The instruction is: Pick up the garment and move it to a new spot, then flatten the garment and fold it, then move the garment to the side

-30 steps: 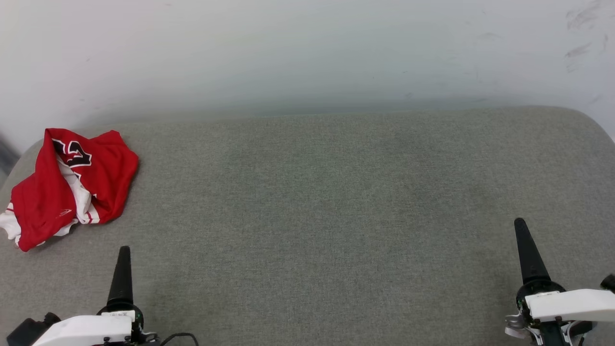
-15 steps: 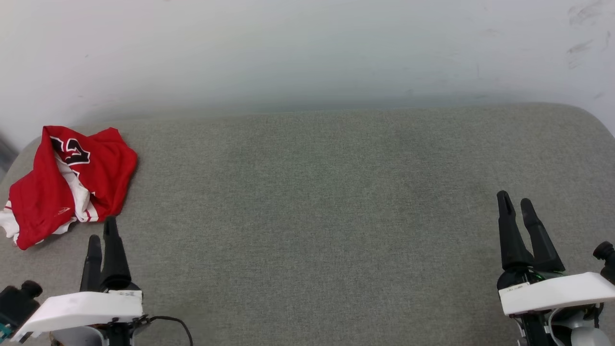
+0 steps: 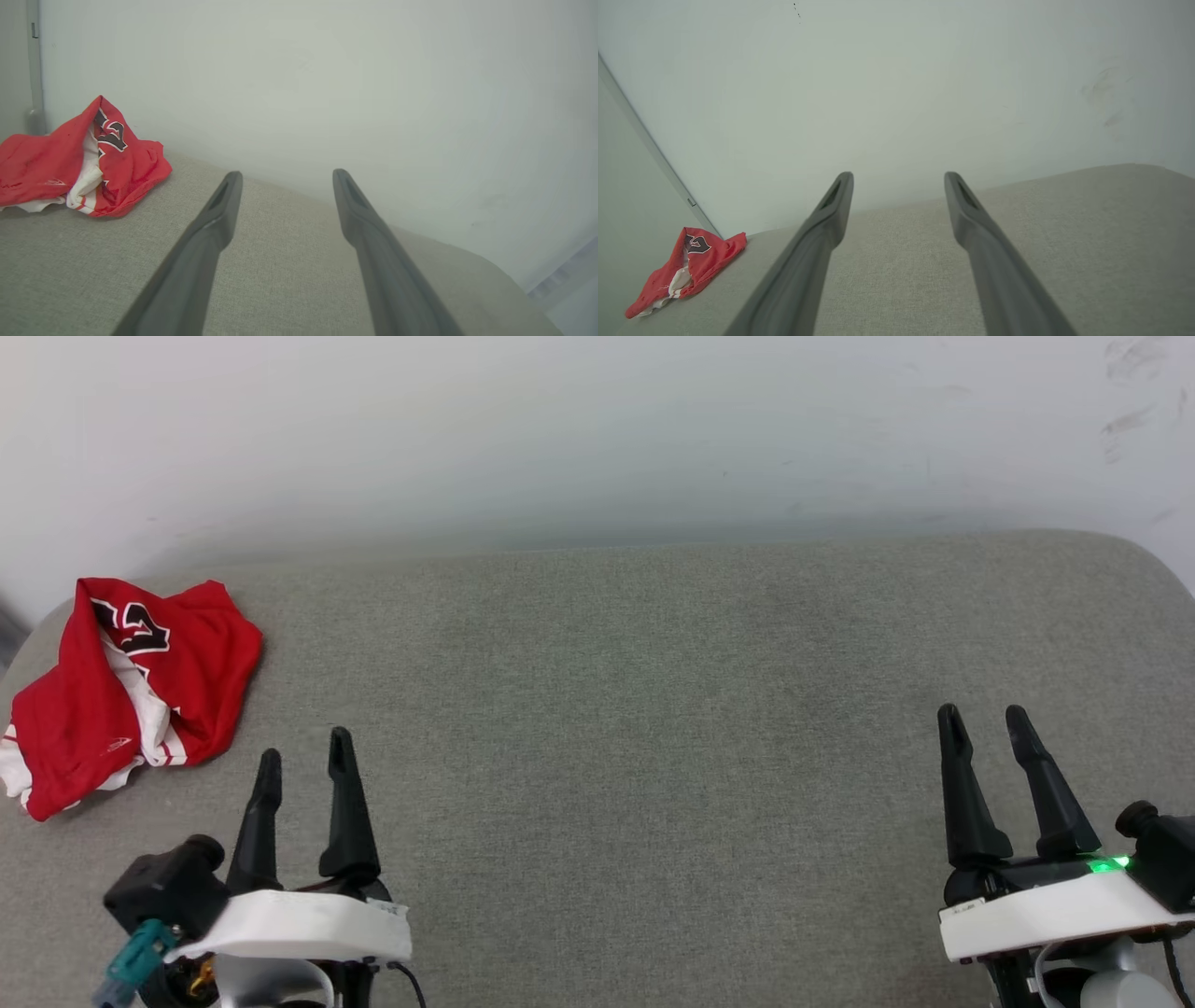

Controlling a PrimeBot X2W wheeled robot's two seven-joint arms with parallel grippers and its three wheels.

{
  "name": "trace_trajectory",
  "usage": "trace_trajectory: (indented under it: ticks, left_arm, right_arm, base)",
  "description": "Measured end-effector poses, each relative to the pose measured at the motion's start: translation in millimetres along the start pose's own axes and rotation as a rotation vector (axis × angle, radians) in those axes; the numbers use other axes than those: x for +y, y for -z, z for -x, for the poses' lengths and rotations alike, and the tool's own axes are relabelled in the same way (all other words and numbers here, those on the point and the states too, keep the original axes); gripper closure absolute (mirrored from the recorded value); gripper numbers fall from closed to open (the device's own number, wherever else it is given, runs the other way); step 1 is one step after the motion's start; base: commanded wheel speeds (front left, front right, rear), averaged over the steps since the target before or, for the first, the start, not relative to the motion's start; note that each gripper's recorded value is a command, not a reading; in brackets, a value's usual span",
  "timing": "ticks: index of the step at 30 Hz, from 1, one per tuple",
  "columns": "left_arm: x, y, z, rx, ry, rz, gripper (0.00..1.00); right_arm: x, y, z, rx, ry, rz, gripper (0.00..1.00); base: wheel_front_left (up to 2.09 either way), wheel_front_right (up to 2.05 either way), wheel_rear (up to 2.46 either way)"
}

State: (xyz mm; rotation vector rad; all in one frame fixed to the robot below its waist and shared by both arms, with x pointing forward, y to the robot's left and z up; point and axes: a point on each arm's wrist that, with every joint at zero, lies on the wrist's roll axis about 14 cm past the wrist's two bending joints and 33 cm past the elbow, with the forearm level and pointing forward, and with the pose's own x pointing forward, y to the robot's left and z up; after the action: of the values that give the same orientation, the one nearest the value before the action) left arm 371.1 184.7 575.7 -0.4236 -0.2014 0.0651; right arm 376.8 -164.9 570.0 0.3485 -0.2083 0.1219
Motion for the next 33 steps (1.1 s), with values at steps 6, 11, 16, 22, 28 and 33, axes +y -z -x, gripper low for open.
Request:
trace_trajectory:
  ticks: [6,11,16,22,28,33]
  left_arm:
    - [-18.0,22.3,9.4,0.065,0.065,-0.07,0.0]
    - [-28.3,28.7,12.8,0.076,0.12,-0.127,0.0]
    - [-32.6,34.3,15.7,0.078,0.143,-0.2,0.0]
    - [-37.7,37.9,19.0,0.064,0.163,-0.305,0.0]
    - [-43.8,39.1,21.1,0.058,0.176,-0.3,0.0]
    - [-41.6,28.9,17.8,0.026,0.159,-0.233,0.0]
  right_arm:
    - [-0.8,3.6,3.3,0.011,-0.004,0.085,0.0]
    - [-3.3,5.1,5.3,0.015,-0.002,0.147,0.0]
    - [-4.4,5.2,6.8,0.013,-0.004,0.202,0.0]
    - [-5.0,7.6,8.8,0.019,-0.01,0.26,0.0]
    - [-3.4,11.5,11.3,0.024,-0.017,0.271,0.0]
    - [-4.9,10.9,11.6,0.014,-0.01,0.243,0.0]
  base:
    - [0.0,0.0,0.0]
    - [0.0,0.0,0.0]
    - [0.0,0.0,0.0]
    - [0.0,0.0,0.0]
    - [0.0,0.0,0.0]
    - [0.0,0.0,0.0]
